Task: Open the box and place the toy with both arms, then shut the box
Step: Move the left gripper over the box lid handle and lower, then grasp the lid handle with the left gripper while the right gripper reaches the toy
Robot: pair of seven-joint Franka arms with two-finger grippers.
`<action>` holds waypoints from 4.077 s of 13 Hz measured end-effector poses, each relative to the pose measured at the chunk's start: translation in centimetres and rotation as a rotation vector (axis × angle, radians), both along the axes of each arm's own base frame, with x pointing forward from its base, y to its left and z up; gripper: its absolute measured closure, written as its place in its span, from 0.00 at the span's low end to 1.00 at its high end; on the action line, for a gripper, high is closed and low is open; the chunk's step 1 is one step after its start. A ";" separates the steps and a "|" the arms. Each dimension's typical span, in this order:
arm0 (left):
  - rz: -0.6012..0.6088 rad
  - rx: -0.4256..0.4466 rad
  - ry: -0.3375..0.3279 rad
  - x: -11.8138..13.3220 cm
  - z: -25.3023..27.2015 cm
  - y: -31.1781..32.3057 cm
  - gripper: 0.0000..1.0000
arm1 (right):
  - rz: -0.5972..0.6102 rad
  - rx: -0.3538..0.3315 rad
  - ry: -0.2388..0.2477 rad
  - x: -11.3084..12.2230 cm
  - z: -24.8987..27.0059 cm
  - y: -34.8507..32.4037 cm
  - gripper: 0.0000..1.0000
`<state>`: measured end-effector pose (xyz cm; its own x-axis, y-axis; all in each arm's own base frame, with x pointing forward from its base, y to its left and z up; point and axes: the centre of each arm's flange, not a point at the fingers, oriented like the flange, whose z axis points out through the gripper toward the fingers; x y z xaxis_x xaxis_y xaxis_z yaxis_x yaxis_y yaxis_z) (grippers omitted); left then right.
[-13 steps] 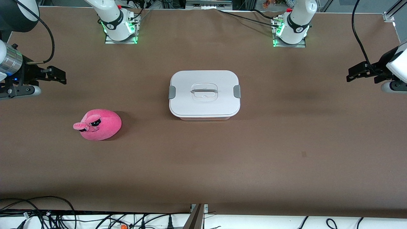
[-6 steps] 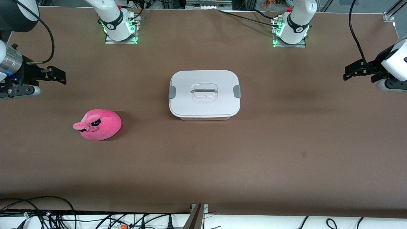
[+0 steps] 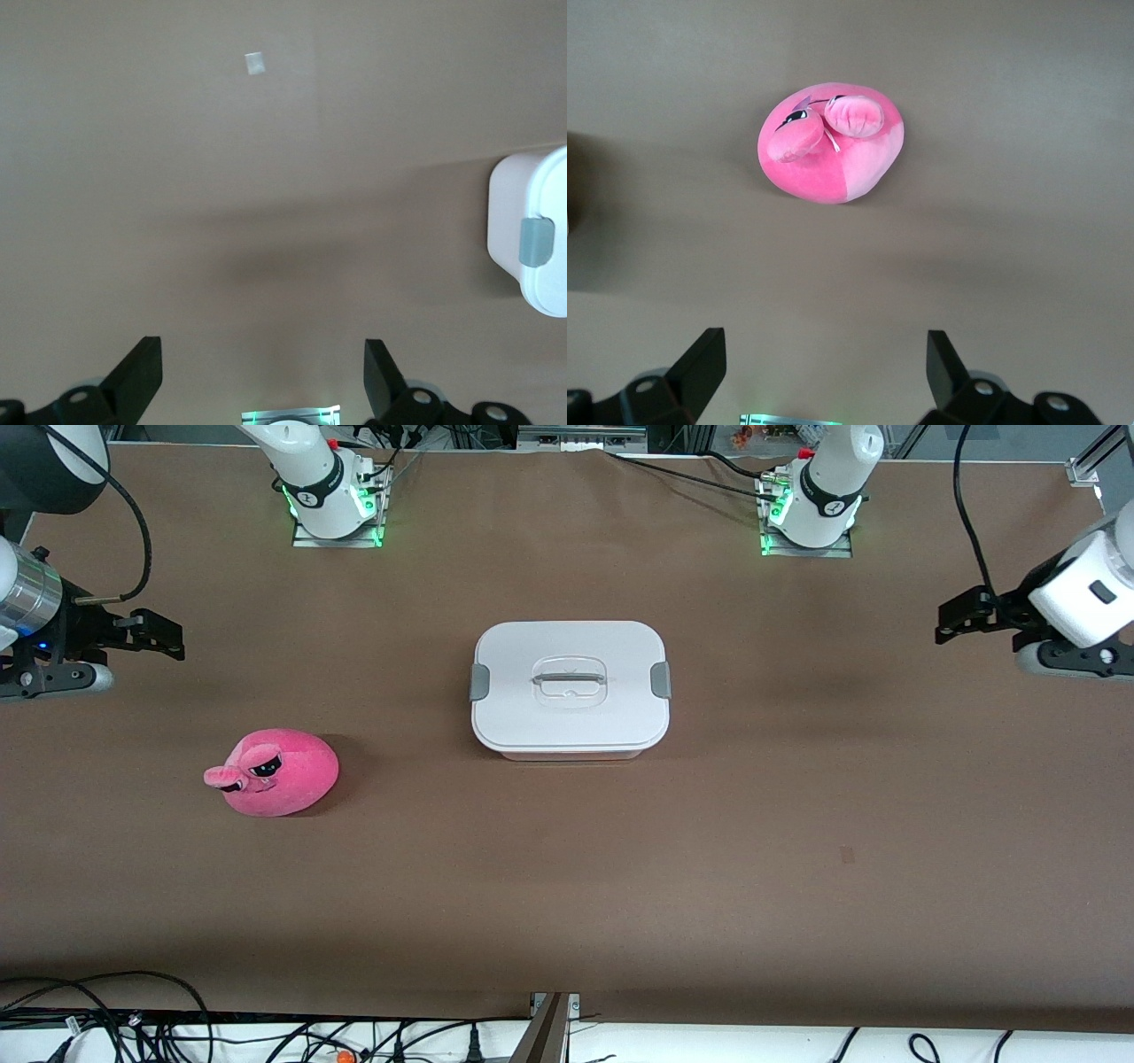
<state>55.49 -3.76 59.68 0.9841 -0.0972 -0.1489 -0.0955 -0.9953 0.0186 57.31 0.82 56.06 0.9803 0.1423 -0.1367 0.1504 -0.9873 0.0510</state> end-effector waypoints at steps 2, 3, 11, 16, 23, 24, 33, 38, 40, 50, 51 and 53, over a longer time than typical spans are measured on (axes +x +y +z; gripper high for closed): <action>-0.035 -0.001 0.004 -0.2 -0.1 -2.0 0.00 | 0.000 0.000 0.000 0.0 0.0 0.0 0.00; -0.051 -0.002 0.009 -0.2 -0.3 -3.0 0.00 | 0.000 0.000 -0.001 0.0 0.0 0.0 0.00; -0.227 -0.055 0.081 -0.5 -4.9 -14.6 0.00 | -0.001 0.000 0.002 0.1 -0.2 0.0 0.00; -0.288 -0.076 0.060 -1.9 -7.3 -23.5 0.00 | -0.001 -0.001 0.007 0.3 -0.5 -0.1 0.00; -0.434 -0.120 0.090 -2.7 -13.8 -34.2 0.00 | -0.001 -0.001 0.010 0.4 -0.8 -0.1 0.00; -0.438 -0.132 0.087 -2.0 -14.2 -34.7 0.00 | -0.001 -0.001 0.010 0.4 -0.7 -0.1 0.00; -0.750 -0.105 -0.040 -3.3 -22.1 -43.8 0.00 | 0.003 -0.002 0.024 1.3 -2.5 -0.1 0.00; -0.859 -0.065 -0.061 -5.2 -24.2 -46.5 0.00 | 0.041 0.001 0.087 2.7 -6.5 -0.7 0.00; -0.882 -0.053 -0.061 -6.0 -24.6 -47.4 0.00 | 0.116 0.017 0.133 3.6 -9.7 -1.7 0.00; -0.906 -0.027 -0.057 -5.9 -25.5 -47.4 0.84 | 0.339 0.082 0.183 5.7 -20.6 -2.6 0.00; -0.907 -0.026 -0.057 -5.9 -25.3 -47.4 0.84 | 0.340 0.086 0.177 5.6 -20.9 -2.5 0.00; -0.907 -0.025 -0.060 -5.9 -24.3 -47.5 0.85 | 0.344 0.089 0.159 5.6 -21.7 -2.3 0.00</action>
<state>49.59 -51.24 35.36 0.5346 -0.8406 -0.0868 -0.8433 -0.5373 0.0090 62.89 -1.48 34.40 0.8410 0.4771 -0.2551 0.4726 -0.8774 -0.0827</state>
